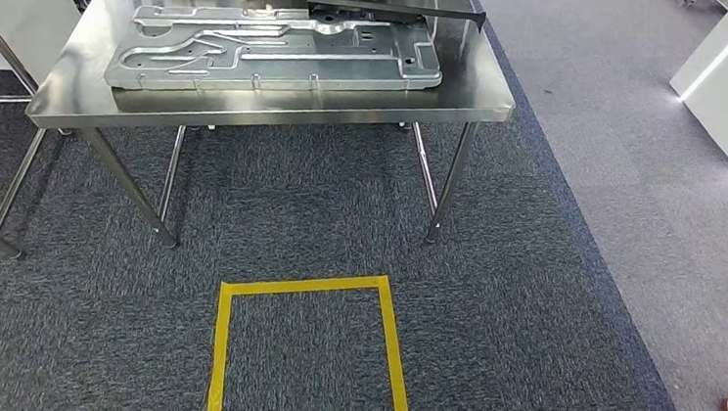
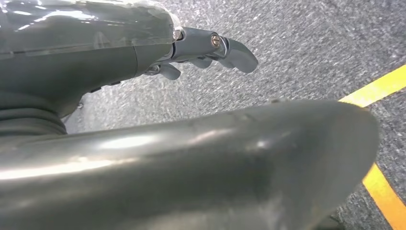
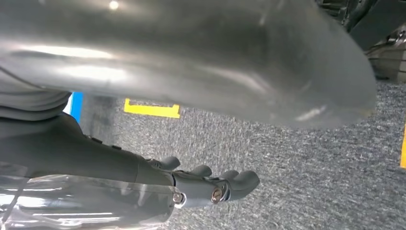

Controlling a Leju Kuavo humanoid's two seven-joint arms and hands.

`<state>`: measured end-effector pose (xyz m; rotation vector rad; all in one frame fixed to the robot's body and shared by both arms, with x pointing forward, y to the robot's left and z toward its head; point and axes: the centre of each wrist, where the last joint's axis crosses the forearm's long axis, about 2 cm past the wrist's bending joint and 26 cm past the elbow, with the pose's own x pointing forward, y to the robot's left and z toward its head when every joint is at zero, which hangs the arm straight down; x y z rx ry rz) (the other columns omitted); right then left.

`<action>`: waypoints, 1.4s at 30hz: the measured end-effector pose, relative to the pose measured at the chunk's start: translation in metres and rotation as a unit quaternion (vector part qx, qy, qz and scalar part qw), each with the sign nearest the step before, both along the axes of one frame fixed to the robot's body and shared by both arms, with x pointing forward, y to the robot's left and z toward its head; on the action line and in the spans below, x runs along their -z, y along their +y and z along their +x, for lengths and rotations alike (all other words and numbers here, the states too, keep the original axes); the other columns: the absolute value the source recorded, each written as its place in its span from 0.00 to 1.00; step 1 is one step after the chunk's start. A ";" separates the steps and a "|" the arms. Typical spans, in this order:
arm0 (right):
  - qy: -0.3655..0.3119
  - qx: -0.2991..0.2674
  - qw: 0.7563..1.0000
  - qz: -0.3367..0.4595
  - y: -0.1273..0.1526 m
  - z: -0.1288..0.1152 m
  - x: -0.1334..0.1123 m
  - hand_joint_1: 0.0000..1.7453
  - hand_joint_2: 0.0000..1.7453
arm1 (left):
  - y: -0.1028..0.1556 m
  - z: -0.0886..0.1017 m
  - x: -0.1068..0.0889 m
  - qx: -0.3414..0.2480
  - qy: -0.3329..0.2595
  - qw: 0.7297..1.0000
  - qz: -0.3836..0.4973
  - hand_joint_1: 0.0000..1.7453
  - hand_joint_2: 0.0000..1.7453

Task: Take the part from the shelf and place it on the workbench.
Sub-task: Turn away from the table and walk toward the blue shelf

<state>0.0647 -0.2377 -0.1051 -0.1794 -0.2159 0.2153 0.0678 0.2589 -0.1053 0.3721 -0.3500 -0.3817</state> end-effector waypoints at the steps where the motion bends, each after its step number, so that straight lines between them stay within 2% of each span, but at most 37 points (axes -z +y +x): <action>1: 0.001 -0.001 1.000 0.000 0.000 -0.001 0.000 0.00 0.00 | 0.000 0.000 0.000 0.000 0.000 1.000 0.000 0.00 0.00; 29: -0.010 -0.021 1.000 -0.009 -0.004 0.000 0.000 0.00 0.00 | -0.004 0.001 0.000 0.005 -0.001 1.000 -0.005 0.00 0.00; 33: -0.009 -0.022 1.000 -0.010 -0.004 -0.001 0.001 0.00 1.00 | -0.004 0.002 0.000 0.005 -0.002 1.000 -0.005 0.00 0.00; 35: -0.009 -0.022 1.000 -0.014 -0.004 -0.002 0.001 0.00 1.00 | -0.004 0.001 0.000 0.005 -0.001 1.000 -0.005 0.00 0.00; 36: -0.010 -0.022 1.000 -0.017 -0.004 -0.002 0.001 0.00 0.75 | -0.004 0.002 0.000 0.005 -0.002 1.000 -0.005 0.00 0.00; 39: -0.022 -0.022 0.999 -0.021 -0.004 -0.003 0.001 0.00 0.00 | -0.004 0.001 0.000 0.008 -0.001 1.000 -0.005 0.00 0.75; 40: -0.030 -0.024 0.999 -0.018 -0.004 -0.003 0.001 0.00 0.25 | -0.005 0.000 0.000 0.009 -0.001 1.000 -0.005 0.00 1.00; 42: -0.049 -0.032 0.998 -0.010 -0.004 -0.003 0.001 0.00 0.75 | -0.005 0.000 0.000 0.009 0.002 1.000 -0.003 0.00 1.00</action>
